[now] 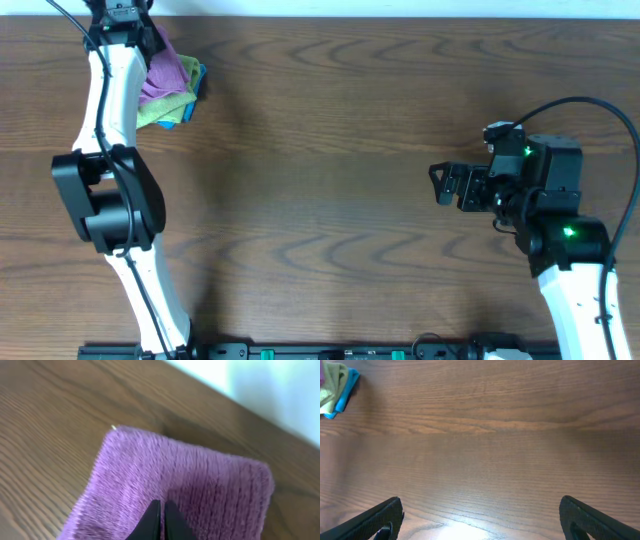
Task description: Fold the cloth
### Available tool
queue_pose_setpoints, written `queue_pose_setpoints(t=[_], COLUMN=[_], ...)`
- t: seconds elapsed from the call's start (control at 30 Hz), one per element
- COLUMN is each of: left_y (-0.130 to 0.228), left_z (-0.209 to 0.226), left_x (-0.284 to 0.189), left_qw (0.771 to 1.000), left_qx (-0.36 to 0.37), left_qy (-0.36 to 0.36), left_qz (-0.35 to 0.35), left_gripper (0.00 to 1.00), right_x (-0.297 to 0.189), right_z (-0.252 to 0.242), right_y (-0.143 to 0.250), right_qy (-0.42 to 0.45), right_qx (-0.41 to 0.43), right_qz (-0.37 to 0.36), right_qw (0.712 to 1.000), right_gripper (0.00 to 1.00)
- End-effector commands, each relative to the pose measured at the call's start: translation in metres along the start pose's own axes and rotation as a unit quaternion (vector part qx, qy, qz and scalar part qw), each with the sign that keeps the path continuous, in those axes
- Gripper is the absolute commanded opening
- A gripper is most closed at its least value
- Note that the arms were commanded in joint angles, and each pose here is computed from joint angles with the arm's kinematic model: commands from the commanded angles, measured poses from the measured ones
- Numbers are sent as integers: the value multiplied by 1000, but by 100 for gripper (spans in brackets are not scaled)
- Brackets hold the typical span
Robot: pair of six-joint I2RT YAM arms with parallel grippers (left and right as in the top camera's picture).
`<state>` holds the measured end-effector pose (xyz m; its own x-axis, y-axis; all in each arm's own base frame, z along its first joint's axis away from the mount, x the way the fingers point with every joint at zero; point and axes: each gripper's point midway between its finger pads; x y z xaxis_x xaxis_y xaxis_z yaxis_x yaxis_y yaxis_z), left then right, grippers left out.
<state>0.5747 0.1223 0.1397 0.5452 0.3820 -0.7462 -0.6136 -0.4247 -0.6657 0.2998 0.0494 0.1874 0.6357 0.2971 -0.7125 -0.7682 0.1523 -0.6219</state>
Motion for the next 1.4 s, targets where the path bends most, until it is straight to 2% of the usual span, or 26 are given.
queue_pose_setpoints(t=[0.0, 0.27, 0.63, 1.1, 1.37], left_y=[6, 28, 33, 56, 56], left_z=[-2, 36, 83, 82, 81], left_x=[6, 7, 13, 8, 8], left_qw=[1000, 996, 991, 986, 986], left_qx=[1, 14, -7, 1, 0], left_qy=[5, -56, -89, -77, -74], left_qz=[15, 66, 98, 150, 152], left_gripper=[6, 6, 6, 6, 6], right_x=[-1, -1, -1, -1, -1], right_z=[1, 1, 1, 1, 1], right_y=[1, 1, 1, 1, 1], right_qy=[-4, -4, -4, -4, -4], right_qx=[8, 8, 8, 8, 8], right_qz=[-1, -1, -1, -1, -1], right_qw=[1000, 1000, 1000, 1000, 1000], right_gripper=[99, 99, 99, 99, 99])
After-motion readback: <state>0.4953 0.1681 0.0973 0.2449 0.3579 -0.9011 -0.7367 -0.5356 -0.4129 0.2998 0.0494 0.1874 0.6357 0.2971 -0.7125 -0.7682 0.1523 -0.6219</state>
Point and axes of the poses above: each gripper's point midway between its finger pads, its own x axis out along the fingers, its own z axis along the line the jaws close on, y = z × x
